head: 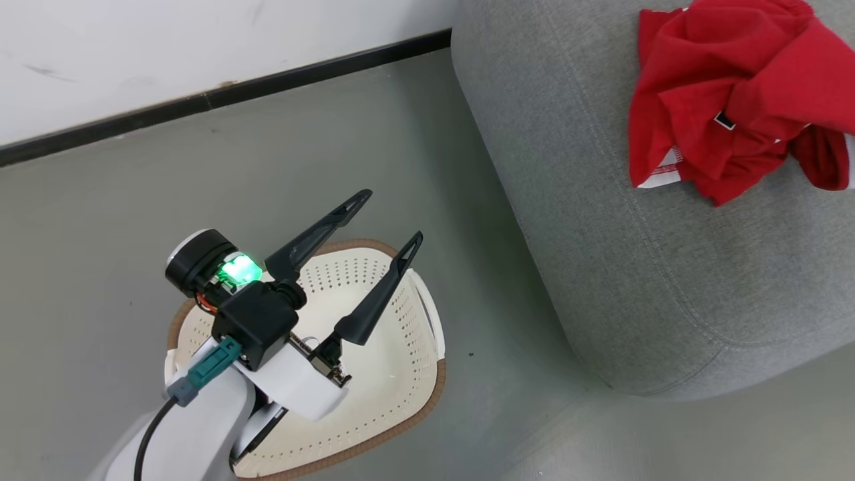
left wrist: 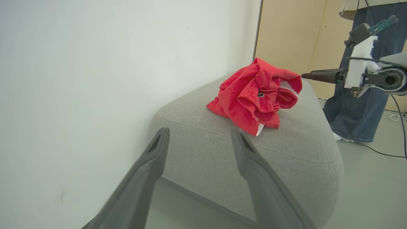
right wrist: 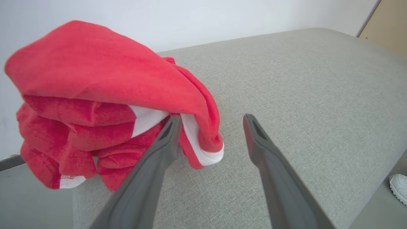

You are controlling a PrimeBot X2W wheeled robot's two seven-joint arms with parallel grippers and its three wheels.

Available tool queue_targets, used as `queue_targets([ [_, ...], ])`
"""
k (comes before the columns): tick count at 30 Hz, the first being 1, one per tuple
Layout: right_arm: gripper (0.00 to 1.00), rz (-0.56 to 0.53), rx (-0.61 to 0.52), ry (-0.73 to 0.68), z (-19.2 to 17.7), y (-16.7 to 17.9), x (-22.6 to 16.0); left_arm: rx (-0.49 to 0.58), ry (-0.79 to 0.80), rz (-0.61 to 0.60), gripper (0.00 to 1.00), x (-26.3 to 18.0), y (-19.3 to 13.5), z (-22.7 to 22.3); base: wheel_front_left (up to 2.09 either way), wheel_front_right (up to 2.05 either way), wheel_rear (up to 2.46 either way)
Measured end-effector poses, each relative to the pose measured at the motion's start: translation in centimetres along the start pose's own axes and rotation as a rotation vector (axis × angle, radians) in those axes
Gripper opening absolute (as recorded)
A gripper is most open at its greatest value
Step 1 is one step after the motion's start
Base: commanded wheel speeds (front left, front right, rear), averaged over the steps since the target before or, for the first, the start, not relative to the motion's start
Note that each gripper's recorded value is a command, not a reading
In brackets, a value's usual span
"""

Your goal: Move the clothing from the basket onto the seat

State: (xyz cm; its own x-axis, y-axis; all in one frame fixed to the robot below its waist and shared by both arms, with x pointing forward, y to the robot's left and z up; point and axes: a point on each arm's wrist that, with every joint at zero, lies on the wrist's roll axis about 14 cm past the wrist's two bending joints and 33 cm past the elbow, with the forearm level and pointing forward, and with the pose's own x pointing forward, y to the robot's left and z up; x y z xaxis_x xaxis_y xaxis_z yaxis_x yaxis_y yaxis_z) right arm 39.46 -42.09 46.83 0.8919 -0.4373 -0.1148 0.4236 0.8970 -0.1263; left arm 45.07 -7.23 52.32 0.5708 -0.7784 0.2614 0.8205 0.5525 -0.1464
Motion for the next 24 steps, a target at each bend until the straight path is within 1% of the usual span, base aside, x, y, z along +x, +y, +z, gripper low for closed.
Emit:
queue_targets([
  [2,1.00,0.006,0.020,-0.037,1.2,0.1,-0.3,0.006,-0.006,0.005,1.00,0.2,0.0,0.3,0.00,0.00,0.00],
  [7,1.00,0.051,0.028,-0.124,4.1,1.2,-0.7,0.016,-0.020,0.025,1.00,0.3,0.2,1.1,0.00,0.00,0.00],
  [10,1.00,0.086,0.037,-0.173,5.7,2.3,-1.0,0.023,-0.022,0.049,1.00,0.1,0.5,1.5,0.00,0.00,0.00],
  [18,1.00,0.225,0.070,-0.266,8.7,7.7,-2.0,0.078,-0.003,0.166,1.00,-1.5,2.5,2.4,0.00,0.00,0.00],
  [24,1.00,0.331,0.076,-0.303,10.0,11.8,-2.9,0.110,0.025,0.289,1.00,-4.0,4.3,2.7,0.00,0.00,0.00],
])
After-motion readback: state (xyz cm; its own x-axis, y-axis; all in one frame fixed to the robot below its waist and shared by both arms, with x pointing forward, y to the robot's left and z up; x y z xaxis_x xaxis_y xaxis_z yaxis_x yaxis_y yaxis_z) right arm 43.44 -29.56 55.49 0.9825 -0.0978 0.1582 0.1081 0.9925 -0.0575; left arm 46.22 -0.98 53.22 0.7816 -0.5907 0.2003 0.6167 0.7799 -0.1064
